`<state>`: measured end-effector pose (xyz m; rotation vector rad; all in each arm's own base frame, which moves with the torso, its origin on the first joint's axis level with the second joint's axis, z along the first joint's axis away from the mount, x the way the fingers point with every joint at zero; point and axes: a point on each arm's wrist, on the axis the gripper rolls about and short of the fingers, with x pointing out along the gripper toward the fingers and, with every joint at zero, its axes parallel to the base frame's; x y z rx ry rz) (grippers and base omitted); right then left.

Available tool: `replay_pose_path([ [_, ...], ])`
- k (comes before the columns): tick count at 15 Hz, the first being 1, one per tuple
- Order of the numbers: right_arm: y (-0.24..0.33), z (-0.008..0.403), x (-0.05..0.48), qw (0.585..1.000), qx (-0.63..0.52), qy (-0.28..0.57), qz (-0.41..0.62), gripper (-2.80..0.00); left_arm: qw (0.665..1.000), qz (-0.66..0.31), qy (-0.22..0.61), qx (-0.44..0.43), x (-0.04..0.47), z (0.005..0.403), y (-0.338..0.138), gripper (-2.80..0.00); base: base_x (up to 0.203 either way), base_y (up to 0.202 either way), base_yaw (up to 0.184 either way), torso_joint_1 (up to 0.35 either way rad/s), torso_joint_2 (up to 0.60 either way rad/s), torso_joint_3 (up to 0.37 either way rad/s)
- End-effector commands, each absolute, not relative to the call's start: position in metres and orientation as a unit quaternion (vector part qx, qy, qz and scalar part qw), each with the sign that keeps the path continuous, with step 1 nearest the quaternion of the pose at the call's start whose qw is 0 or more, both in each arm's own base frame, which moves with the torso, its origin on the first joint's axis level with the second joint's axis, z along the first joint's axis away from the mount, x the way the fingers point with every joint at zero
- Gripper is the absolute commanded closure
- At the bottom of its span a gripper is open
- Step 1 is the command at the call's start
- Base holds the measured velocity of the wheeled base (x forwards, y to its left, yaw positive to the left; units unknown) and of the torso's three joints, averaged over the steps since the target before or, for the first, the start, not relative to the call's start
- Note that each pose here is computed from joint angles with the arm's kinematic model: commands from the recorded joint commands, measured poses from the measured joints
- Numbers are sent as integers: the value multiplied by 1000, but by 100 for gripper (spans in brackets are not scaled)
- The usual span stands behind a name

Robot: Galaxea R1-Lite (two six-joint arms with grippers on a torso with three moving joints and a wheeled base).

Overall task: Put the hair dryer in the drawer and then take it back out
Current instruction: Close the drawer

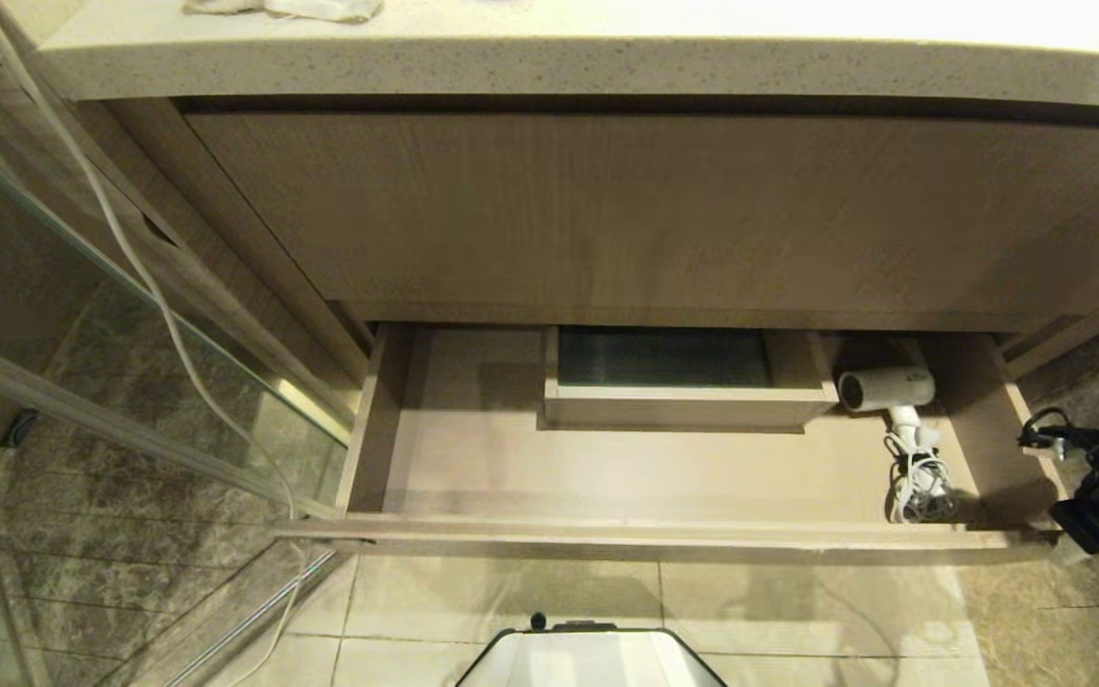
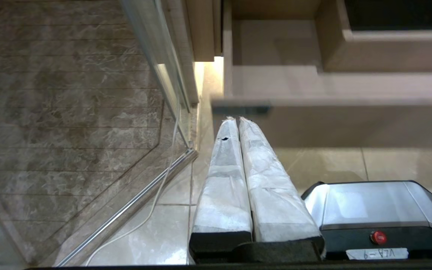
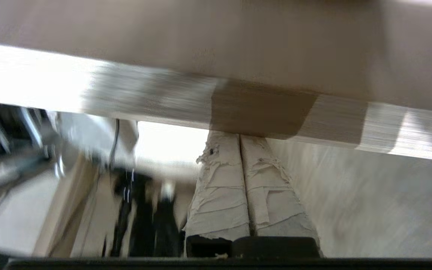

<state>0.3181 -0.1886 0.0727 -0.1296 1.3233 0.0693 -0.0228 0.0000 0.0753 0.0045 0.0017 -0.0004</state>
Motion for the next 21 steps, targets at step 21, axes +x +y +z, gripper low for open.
replay_pose_path([
  [21, -90, 242, 170, 947, -85, 303, -58, 0, 1000, 0, 2, 2, -23, 75, 0, 0, 0, 0, 0, 0, 0, 0],
])
